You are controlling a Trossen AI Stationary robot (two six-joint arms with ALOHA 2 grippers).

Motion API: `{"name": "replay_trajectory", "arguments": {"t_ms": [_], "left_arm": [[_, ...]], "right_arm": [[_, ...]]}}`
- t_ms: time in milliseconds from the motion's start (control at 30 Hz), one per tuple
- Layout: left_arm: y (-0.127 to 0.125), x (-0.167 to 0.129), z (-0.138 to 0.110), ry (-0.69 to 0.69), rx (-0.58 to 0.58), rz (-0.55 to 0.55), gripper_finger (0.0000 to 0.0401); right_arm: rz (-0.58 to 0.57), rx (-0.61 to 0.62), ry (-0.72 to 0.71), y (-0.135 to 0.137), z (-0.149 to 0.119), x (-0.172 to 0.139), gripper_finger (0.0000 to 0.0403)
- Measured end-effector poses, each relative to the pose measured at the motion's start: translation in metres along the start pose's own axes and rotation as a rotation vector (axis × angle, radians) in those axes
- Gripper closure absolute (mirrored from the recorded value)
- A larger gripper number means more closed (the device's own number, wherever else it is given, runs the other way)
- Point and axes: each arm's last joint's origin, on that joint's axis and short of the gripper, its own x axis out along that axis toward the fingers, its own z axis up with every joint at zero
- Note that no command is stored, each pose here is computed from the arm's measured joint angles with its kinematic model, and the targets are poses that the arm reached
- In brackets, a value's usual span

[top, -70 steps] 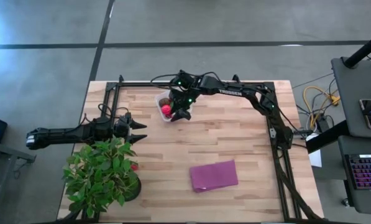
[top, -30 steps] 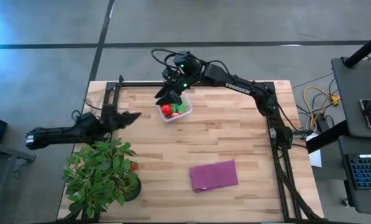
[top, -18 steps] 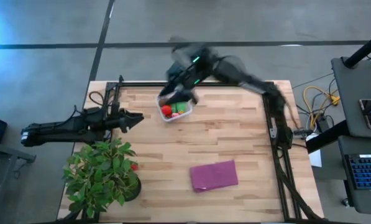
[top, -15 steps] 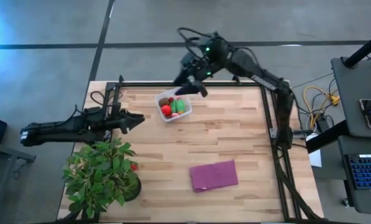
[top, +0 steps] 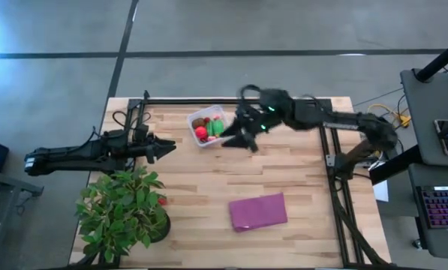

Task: Pick and placing Produce into tupperware
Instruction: Put the red strawberry into the transparent bin

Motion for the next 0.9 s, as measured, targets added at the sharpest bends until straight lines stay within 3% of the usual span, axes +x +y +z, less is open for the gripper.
{"name": "replay_trajectory", "arguments": {"t_ms": [167,333,467,567,700,900], "left_arm": [[0.0,-0.001,0.0,-0.003,-0.001,-0.003,0.0177],[-0.006,-0.001,0.005,-0.048,-0.009,-0.052,0.0177],[-0.014,-0.002,0.013,-0.146,-0.023,-0.159,0.0177],[-0.017,-0.003,0.018,-0.21,0.018,-0.172,0.0177],[-0.016,-0.003,0.017,-0.218,0.038,-0.149,0.0177],[-0.015,0.001,0.016,-0.222,0.084,-0.104,0.0177]], "right_arm": [[0.059,0.013,-0.225,0.011,-0.031,-0.036,0.0149],[-0.13,0.059,-0.285,0.008,-0.075,-0.068,0.0149],[-0.22,0.014,-0.453,0.022,-0.091,-0.101,0.0149],[-0.257,0.016,-0.459,0.018,-0.11,-0.105,0.0149],[-0.209,-0.014,-0.521,0.019,-0.122,-0.115,0.0149],[-0.226,0.004,-0.503,0.002,-0.154,-0.112,0.0149]]}}
